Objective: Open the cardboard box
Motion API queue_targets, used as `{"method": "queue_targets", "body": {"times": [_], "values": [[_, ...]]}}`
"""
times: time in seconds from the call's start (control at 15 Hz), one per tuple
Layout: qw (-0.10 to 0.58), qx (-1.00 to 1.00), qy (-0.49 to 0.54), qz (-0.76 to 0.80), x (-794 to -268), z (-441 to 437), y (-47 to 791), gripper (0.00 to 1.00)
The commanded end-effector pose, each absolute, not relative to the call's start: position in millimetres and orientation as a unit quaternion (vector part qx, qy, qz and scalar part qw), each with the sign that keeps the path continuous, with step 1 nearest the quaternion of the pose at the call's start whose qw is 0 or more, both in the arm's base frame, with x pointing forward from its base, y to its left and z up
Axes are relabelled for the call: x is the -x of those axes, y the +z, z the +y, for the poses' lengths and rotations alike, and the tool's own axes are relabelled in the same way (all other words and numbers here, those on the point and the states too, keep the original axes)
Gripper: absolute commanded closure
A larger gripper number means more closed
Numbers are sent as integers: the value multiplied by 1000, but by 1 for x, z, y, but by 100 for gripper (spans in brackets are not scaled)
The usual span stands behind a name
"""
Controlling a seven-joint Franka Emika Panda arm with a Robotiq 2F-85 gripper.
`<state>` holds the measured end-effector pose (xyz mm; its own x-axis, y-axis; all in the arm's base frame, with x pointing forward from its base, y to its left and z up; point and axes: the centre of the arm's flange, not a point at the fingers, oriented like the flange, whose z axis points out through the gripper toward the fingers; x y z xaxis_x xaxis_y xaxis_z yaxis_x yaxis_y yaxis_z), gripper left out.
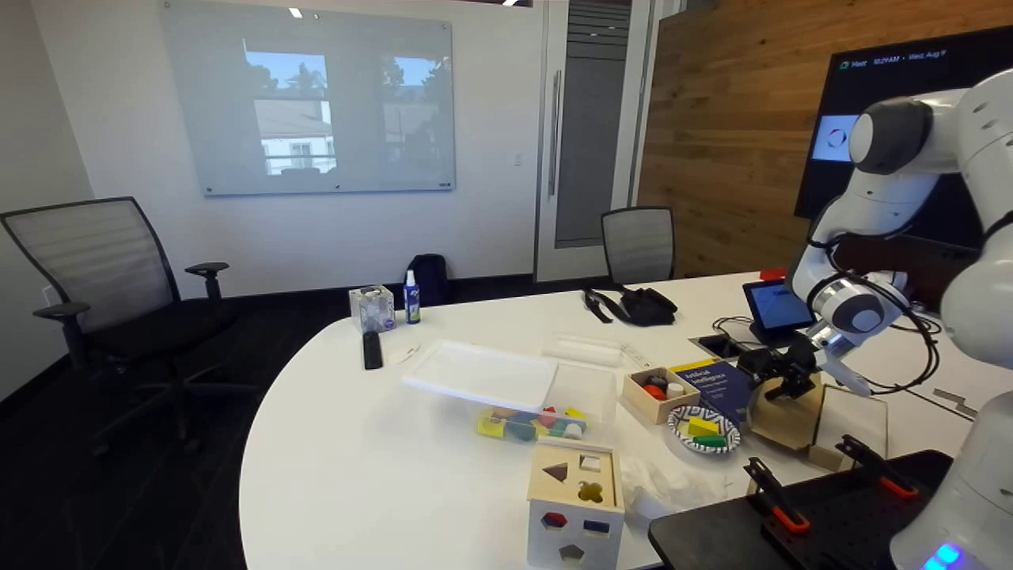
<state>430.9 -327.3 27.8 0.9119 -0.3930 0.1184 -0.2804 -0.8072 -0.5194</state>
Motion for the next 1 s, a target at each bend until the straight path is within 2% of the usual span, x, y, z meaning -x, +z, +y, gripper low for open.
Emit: {"method": "queue_targets", "body": {"times": [0.0, 0.53, 0.6, 0.8, 0.93], "values": [[242, 949, -104, 174, -427, -319, 7, 68], [247, 949, -96, 172, -424, -312, 4, 68], [252, 948, -97, 171, -424, -311, 11, 21], [262, 948, -81, 162, -423, -305, 41, 2], [258, 951, -78, 149, -421, -300, 61, 0]]}}
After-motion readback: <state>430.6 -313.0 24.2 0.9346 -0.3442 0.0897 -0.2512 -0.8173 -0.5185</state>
